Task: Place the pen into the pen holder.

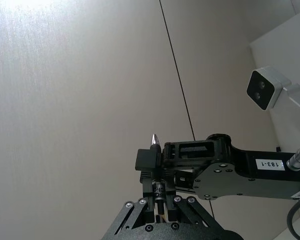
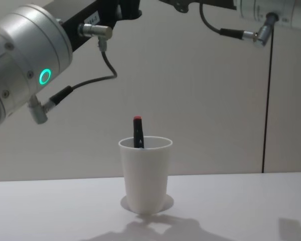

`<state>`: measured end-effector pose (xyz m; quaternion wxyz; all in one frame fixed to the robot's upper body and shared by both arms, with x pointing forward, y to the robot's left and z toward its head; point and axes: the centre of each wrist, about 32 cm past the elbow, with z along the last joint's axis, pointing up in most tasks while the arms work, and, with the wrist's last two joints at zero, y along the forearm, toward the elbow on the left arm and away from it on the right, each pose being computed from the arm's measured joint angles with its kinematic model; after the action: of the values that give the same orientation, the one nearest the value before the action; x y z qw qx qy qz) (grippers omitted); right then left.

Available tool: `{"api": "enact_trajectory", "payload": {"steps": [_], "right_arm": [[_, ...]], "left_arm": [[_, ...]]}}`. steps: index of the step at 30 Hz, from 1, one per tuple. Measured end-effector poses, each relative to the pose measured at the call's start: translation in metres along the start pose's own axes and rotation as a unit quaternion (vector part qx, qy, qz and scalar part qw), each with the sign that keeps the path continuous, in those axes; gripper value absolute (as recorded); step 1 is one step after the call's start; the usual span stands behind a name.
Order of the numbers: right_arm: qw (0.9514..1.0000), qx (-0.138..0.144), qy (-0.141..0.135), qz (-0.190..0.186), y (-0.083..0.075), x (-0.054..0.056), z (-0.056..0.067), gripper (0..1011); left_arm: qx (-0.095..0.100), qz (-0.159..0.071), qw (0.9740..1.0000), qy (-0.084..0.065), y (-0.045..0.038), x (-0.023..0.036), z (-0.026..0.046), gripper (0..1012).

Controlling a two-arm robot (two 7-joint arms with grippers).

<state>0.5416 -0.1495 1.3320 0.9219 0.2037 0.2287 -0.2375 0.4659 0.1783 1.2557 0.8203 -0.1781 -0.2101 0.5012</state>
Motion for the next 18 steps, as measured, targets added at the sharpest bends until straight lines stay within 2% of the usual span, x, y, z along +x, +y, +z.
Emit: {"api": "enact_trajectory", "payload": {"steps": [4, 7, 9, 18], "right_arm": [[1.0000, 0.000, 0.000, 0.000, 0.0001, 0.0000, -0.0001, 282], [1.0000, 0.000, 0.000, 0.002, 0.0003, -0.0001, -0.0002, 166], [1.0000, 0.000, 0.000, 0.002, 0.0004, -0.0002, -0.0003, 129], [1.0000, 0.000, 0.000, 0.001, 0.0004, 0.0000, -0.0003, 129]], "left_arm": [[0.000, 0.000, 1.0000, 0.000, 0.0000, 0.0000, 0.0000, 129], [0.000, 0.000, 1.0000, 0.000, 0.0000, 0.0000, 0.0000, 129], [0.000, 0.000, 1.0000, 0.000, 0.0000, 0.0000, -0.0001, 129], [0.000, 0.000, 1.0000, 0.000, 0.0000, 0.0000, 0.0000, 129]]}}
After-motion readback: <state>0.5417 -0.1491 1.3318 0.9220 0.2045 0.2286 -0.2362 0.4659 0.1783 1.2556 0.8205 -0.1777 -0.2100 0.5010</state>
